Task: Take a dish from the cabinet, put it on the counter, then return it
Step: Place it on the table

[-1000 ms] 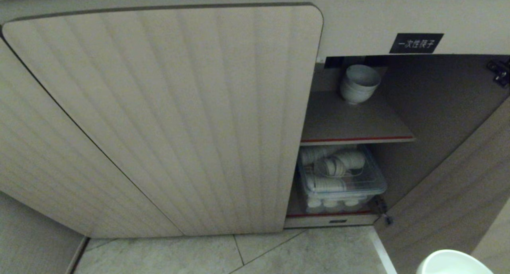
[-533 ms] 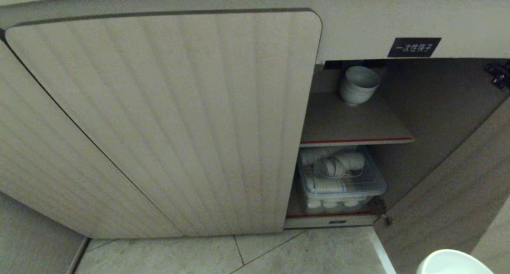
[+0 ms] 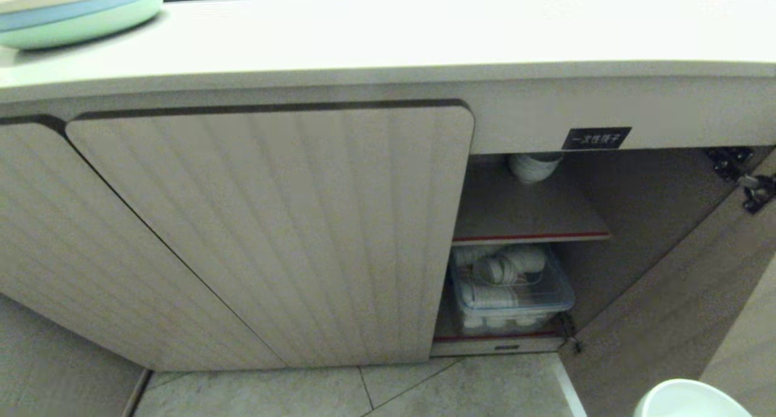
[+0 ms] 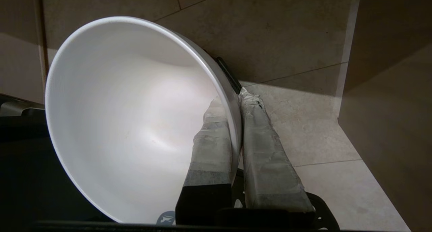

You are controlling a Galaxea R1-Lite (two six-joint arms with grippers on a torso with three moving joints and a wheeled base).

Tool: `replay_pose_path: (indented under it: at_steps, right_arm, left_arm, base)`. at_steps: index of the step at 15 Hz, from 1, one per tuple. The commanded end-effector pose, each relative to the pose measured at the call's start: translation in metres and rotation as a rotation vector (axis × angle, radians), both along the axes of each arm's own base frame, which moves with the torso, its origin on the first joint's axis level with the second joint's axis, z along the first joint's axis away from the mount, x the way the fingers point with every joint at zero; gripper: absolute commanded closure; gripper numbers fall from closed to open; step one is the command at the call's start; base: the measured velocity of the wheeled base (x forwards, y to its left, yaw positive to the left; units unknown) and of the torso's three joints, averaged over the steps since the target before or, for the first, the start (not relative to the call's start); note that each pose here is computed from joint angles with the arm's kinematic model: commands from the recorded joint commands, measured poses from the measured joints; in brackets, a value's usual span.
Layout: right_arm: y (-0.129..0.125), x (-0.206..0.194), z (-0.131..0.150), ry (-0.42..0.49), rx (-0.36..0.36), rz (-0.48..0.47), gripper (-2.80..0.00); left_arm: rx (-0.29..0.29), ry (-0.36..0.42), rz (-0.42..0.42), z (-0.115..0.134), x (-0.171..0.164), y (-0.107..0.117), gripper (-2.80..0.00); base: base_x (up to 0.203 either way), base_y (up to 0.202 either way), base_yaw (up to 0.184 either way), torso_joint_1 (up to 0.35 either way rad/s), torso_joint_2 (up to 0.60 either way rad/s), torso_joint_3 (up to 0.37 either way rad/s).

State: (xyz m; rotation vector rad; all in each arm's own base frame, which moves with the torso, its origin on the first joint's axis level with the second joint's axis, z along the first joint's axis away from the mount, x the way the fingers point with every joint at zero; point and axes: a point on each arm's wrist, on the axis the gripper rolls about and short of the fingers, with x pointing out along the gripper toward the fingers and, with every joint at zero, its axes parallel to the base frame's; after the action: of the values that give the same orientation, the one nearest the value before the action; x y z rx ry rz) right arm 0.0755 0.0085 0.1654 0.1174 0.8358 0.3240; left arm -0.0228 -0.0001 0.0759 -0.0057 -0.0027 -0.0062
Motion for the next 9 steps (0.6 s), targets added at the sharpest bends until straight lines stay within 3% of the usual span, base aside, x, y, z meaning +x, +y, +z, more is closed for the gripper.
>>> replay_pose_path:
  at_steps: [1,9]
  right_arm:
    - [0.0001,0.0,-0.0004,0.004,0.001,0.002,0.0]
    - [0.0001,0.0003,-0.0001,0.004,0.002,0.001,0.0]
  left_arm:
    - [0.0,0.0,0.0,-0.0001,0.0,0.0,0.0]
    - [0.0,0.0,0.0,-0.0001,0.0,0.0,0.0]
  base:
    - [0.0,0.0,0.0,0.173,-0.47,-0.288]
    - [0.0,0.0,0.0,0.2,-0.48,-0.281]
